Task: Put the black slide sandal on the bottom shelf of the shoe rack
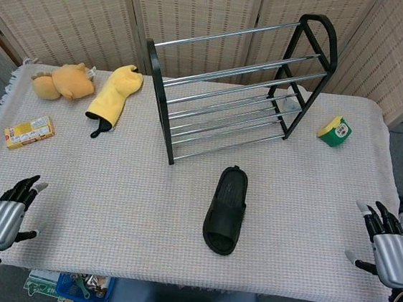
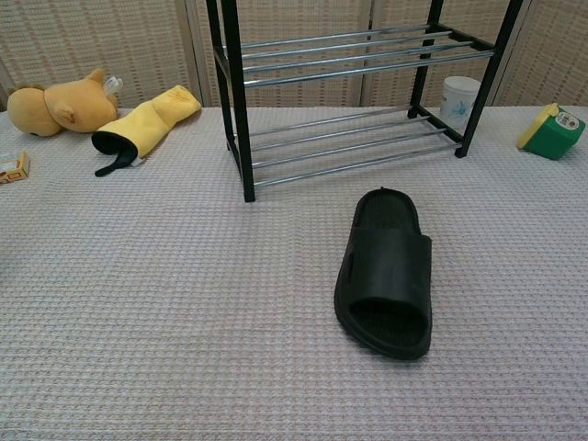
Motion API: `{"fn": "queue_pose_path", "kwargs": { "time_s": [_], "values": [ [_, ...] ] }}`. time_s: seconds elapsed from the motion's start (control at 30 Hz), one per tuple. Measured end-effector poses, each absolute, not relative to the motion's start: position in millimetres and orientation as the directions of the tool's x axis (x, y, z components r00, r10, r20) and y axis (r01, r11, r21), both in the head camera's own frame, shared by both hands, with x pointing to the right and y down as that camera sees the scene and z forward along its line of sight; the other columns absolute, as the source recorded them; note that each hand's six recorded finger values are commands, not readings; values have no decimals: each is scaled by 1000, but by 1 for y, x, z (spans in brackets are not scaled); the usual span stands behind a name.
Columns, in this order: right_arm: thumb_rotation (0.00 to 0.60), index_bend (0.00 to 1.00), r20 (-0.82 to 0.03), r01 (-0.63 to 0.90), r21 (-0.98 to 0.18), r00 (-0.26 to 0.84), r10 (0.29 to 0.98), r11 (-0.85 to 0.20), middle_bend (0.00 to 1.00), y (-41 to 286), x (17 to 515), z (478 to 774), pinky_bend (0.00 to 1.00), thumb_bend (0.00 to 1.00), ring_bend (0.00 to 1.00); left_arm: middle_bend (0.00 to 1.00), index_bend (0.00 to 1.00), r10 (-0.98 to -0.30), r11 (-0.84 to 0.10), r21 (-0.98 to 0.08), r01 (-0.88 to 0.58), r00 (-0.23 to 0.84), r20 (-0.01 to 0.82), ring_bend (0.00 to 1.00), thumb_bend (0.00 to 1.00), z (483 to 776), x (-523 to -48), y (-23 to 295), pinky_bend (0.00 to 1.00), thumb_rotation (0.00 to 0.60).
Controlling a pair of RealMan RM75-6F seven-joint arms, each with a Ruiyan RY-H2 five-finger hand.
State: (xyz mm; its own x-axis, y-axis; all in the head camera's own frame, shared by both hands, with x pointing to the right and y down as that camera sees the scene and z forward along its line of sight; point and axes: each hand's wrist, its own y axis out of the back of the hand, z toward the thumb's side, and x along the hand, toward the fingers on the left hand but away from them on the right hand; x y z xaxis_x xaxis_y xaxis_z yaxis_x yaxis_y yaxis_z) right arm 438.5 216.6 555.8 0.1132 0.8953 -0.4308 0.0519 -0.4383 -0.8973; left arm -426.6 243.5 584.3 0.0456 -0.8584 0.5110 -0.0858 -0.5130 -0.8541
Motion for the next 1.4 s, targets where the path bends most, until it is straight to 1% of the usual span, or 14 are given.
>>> {"fn": "queue_pose_path", "kwargs": {
  "time_s": [0.33, 0.5, 0.63, 0.73, 0.9, 0.97, 1.07, 1.13, 1.2, 1.27, 1.33, 1.4],
  "values": [
    [600, 0, -428, 55, -898, 118, 896, -437, 127, 215, 437, 556, 122, 111, 25, 84, 192, -902, -432, -896, -100, 35, 431, 103, 267, 575, -430, 241, 256, 600],
    [600, 0, -449, 32, -889, 138, 883, -457, 127, 208, 435, 561, 122, 110, 25, 84, 195, -900, -435, -895, -98, 35, 434, 103, 267, 574, -430, 241, 256, 600],
    [600, 0, -470, -1, -878, 193, 861, -479, 128, 191, 422, 569, 122, 111, 25, 84, 195, -896, -444, -891, -99, 41, 442, 103, 267, 575, -428, 241, 256, 600],
    [600, 0, -494, -30, -864, 250, 833, -503, 127, 177, 405, 578, 121, 112, 25, 84, 195, -894, -449, -888, -98, 38, 447, 103, 267, 576, -427, 243, 256, 600],
    [600, 0, -537, -116, -837, 368, 759, -535, 127, 148, 363, 598, 122, 111, 25, 84, 195, -890, -455, -885, -93, 19, 456, 103, 267, 574, -432, 247, 256, 600],
    [600, 0, -552, -149, -826, 417, 722, -544, 127, 138, 341, 608, 122, 92, 25, 84, 195, -888, -458, -884, -95, 8, 460, 103, 267, 573, -435, 250, 256, 600],
    [600, 0, -569, -187, -810, 482, 667, -556, 127, 129, 307, 625, 121, 32, 25, 84, 195, -883, -467, -880, -92, -6, 469, 103, 267, 572, -439, 254, 256, 600],
    [600, 0, -571, -205, -806, 517, 638, -555, 127, 128, 286, 635, 121, 5, 25, 84, 195, -881, -469, -879, -90, -16, 472, 103, 267, 570, -442, 257, 256, 600],
    [600, 0, -568, -215, -806, 546, 616, -552, 120, 131, 268, 646, 107, 0, 20, 84, 195, -880, -469, -878, -89, -29, 473, 103, 267, 569, -446, 259, 256, 600],
    [600, 0, -562, -221, -809, 567, 603, -545, 83, 135, 254, 655, 67, 0, 7, 84, 195, -879, -471, -878, -89, -37, 476, 103, 267, 568, -448, 261, 256, 600],
    [600, 0, -557, -227, -812, 581, 594, -538, 21, 140, 244, 663, 17, 0, 0, 84, 195, -876, -475, -875, -91, -43, 480, 104, 267, 567, -450, 264, 256, 600],
    [600, 0, -555, -241, -814, 590, 586, -529, 0, 148, 237, 671, 0, 0, 0, 84, 195, -873, -480, -872, -93, -46, 486, 103, 267, 568, -451, 266, 256, 600]
  ]
}}
